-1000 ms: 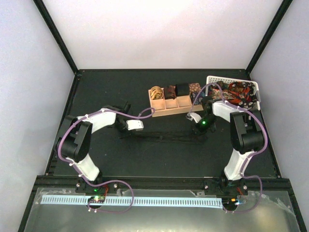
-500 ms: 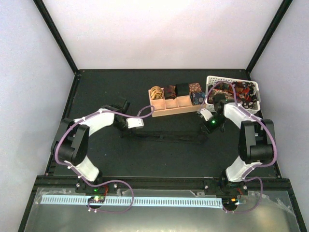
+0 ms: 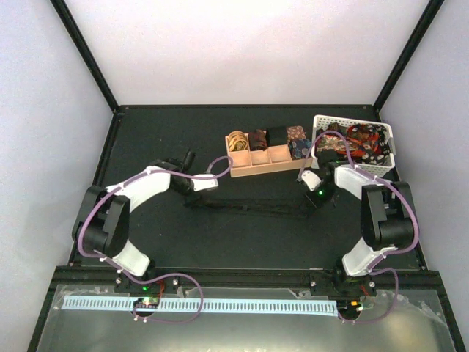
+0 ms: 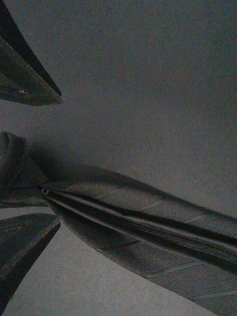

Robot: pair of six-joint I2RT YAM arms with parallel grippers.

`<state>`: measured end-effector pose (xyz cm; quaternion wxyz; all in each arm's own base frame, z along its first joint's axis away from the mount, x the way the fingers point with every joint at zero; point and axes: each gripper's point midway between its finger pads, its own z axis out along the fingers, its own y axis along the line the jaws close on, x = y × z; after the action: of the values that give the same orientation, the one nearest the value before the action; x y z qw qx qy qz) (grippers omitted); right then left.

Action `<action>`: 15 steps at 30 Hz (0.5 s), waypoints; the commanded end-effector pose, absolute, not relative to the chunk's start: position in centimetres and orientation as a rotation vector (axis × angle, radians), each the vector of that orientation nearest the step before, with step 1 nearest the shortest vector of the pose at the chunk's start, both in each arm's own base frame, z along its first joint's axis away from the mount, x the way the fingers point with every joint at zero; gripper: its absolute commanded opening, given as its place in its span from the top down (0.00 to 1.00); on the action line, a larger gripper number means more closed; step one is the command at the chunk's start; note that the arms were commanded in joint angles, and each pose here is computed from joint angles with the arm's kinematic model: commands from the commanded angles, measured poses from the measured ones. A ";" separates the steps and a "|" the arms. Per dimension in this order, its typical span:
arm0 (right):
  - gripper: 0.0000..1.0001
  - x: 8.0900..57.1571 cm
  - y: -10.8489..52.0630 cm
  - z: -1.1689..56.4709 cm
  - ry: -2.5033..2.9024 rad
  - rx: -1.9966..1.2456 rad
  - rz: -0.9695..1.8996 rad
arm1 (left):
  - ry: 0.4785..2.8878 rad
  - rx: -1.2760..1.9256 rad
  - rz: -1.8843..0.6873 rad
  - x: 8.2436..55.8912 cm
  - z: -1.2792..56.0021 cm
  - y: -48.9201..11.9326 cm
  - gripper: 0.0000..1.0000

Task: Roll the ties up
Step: Adjust the tie at the center of the board.

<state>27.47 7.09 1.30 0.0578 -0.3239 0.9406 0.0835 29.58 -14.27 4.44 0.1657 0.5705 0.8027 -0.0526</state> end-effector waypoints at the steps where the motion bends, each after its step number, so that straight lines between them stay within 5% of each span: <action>1: 0.82 27.1 6.5 -0.1 2.836 -1.067 0.174 | 2.212 1.490 -0.144 31.3 7.3 -14.7 0.35; 3: 0.97 26.8 6.0 -0.4 2.841 -1.089 0.145 | 2.183 1.436 -0.142 32.0 8.5 -14.6 0.19; 5: 0.99 26.8 5.3 -0.4 2.838 -1.089 0.111 | 2.137 1.357 -0.153 32.9 10.4 -14.6 0.02; 13: 0.99 28.0 -0.2 1.3 2.805 -1.019 -0.016 | 2.023 0.820 -0.115 37.3 18.2 -12.3 0.01; 15: 0.99 28.3 -1.7 1.4 2.799 -1.002 -0.049 | 2.009 0.905 -0.223 36.2 17.9 -13.6 0.01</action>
<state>28.37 1.89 1.25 0.0875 -0.3259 0.9409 0.0301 35.38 -12.77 15.55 0.4003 0.4089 0.8189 -0.0437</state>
